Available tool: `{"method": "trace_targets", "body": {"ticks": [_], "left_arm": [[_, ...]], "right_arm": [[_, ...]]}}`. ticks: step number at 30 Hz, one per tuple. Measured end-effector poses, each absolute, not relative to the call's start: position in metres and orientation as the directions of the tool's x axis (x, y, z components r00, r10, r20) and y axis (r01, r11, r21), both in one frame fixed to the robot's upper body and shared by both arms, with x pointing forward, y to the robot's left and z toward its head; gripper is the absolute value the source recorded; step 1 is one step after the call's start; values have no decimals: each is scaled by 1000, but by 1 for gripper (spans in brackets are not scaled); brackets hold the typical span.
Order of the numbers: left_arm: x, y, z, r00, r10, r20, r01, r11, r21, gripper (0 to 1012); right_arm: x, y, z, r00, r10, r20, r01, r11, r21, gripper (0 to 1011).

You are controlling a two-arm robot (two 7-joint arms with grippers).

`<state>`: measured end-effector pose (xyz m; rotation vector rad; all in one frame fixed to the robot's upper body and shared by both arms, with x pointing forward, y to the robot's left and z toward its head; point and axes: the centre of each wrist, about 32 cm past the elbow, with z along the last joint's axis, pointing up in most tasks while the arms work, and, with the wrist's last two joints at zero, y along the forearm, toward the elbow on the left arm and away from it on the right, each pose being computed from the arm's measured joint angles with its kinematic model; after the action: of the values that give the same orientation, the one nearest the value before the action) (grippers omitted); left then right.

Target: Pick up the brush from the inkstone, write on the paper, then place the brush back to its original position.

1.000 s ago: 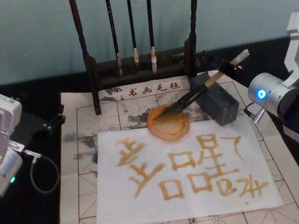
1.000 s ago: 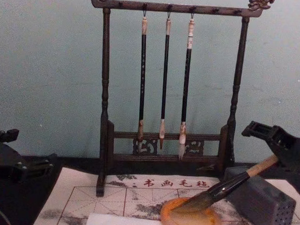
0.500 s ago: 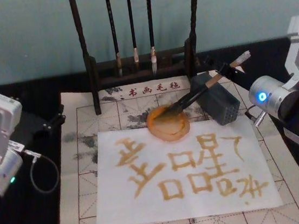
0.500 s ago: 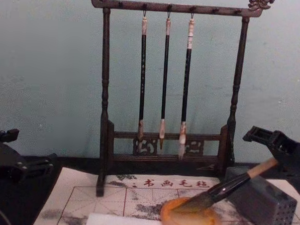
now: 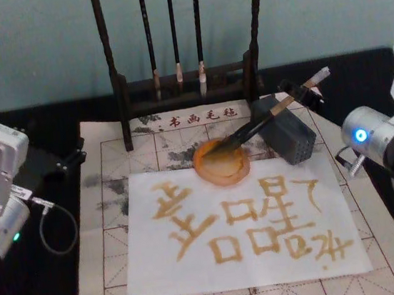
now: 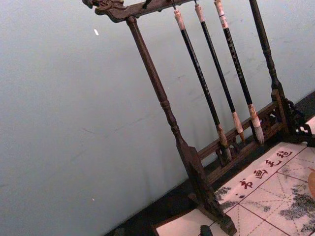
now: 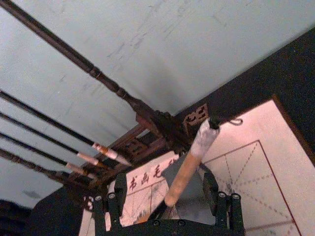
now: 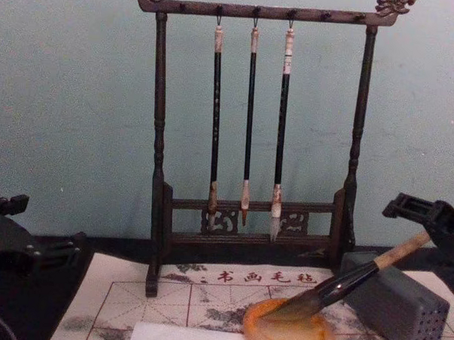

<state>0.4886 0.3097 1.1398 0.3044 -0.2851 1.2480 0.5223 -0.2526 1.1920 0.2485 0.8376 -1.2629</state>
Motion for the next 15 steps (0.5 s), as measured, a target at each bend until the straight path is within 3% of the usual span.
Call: {"method": "trace_targets", "body": {"ticks": [11,15], "left_arm": [[489,310,1140,292,880,374,-955,287,70,1001],[489,310,1140,292,880,374,-955,287,70,1001]], "right_arm": [[481,-266,1195,116,-736,-666,896,368,-251,1002],[463,-270,1192,201,-767,-609,893,400,-209,1002]]}}
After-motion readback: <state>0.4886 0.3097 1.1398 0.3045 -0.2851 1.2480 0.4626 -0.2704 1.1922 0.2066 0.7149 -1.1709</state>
